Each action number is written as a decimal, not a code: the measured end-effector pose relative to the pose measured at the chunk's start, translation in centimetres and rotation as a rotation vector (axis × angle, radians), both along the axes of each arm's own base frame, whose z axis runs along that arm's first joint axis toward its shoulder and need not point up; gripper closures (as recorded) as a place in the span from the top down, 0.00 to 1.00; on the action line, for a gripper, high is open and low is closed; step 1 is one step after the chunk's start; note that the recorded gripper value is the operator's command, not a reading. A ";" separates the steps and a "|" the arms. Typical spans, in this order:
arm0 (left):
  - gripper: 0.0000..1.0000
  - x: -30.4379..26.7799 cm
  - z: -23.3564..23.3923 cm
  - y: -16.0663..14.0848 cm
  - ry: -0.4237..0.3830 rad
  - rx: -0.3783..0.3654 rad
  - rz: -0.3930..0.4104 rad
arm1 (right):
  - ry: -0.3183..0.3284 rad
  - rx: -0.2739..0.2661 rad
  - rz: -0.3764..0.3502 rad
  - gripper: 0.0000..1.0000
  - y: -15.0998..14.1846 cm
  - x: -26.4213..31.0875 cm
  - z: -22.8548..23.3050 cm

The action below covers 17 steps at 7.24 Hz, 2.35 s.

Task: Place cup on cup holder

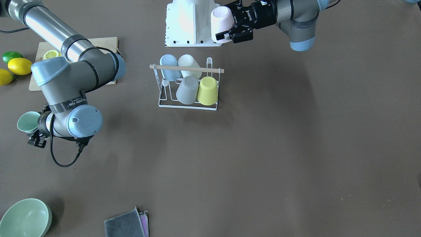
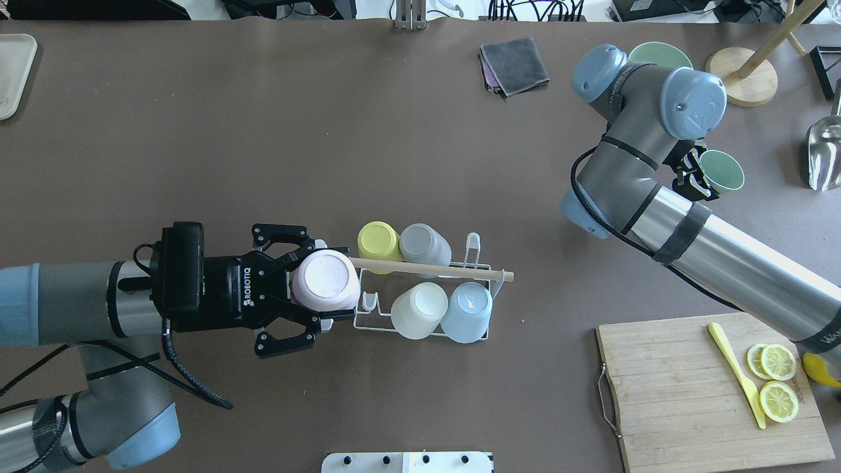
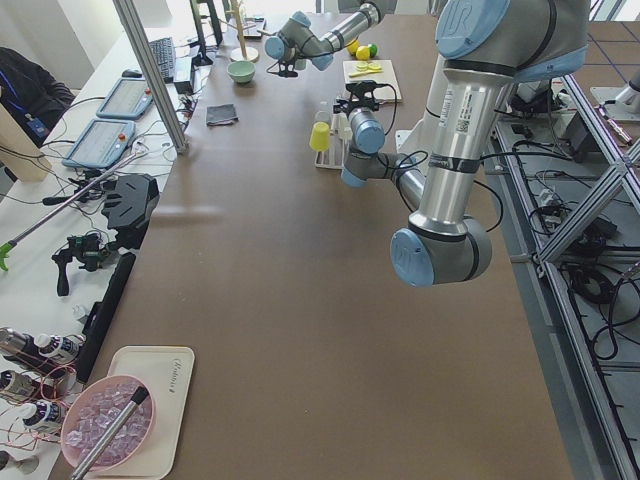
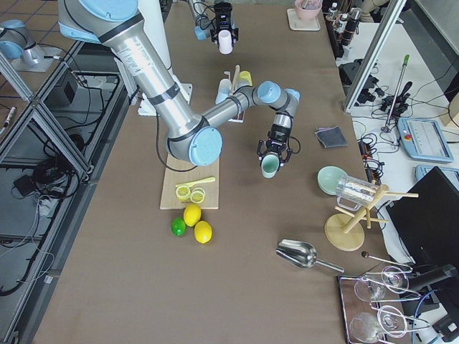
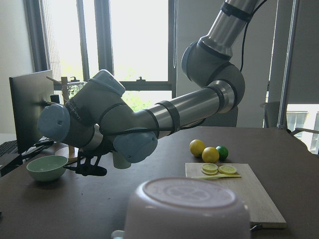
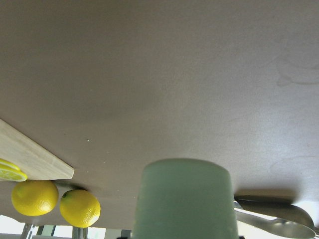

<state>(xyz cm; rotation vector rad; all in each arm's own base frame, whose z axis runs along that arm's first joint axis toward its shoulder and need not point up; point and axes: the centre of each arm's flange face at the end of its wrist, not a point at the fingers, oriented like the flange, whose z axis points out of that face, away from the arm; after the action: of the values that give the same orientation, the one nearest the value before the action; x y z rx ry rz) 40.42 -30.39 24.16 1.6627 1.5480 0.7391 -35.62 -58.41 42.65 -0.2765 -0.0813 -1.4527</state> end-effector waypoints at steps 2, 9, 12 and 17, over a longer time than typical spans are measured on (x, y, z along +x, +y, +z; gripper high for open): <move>0.51 1.8 0.5 0.0 0.077 0.036 0.011 | -0.150 0.008 0.088 0.37 -0.2 2.6 -4.0; 0.51 6.5 4.0 -0.2 0.017 0.340 -0.191 | -0.994 0.033 0.316 0.36 0.8 6.8 -12.2; 0.51 8.7 4.3 -0.3 0.000 0.346 -0.184 | -1.286 0.042 0.449 0.33 2.6 8.0 -15.8; 0.51 9.6 5.5 -0.5 0.009 0.344 -0.179 | -1.512 0.144 0.500 0.33 4.3 8.6 -14.9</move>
<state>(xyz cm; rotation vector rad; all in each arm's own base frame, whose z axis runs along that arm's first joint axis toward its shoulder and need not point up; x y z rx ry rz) 50.00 -30.90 29.62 2.0254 1.3080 0.9410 -26.97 -54.11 27.77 0.9487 -1.1647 -0.8727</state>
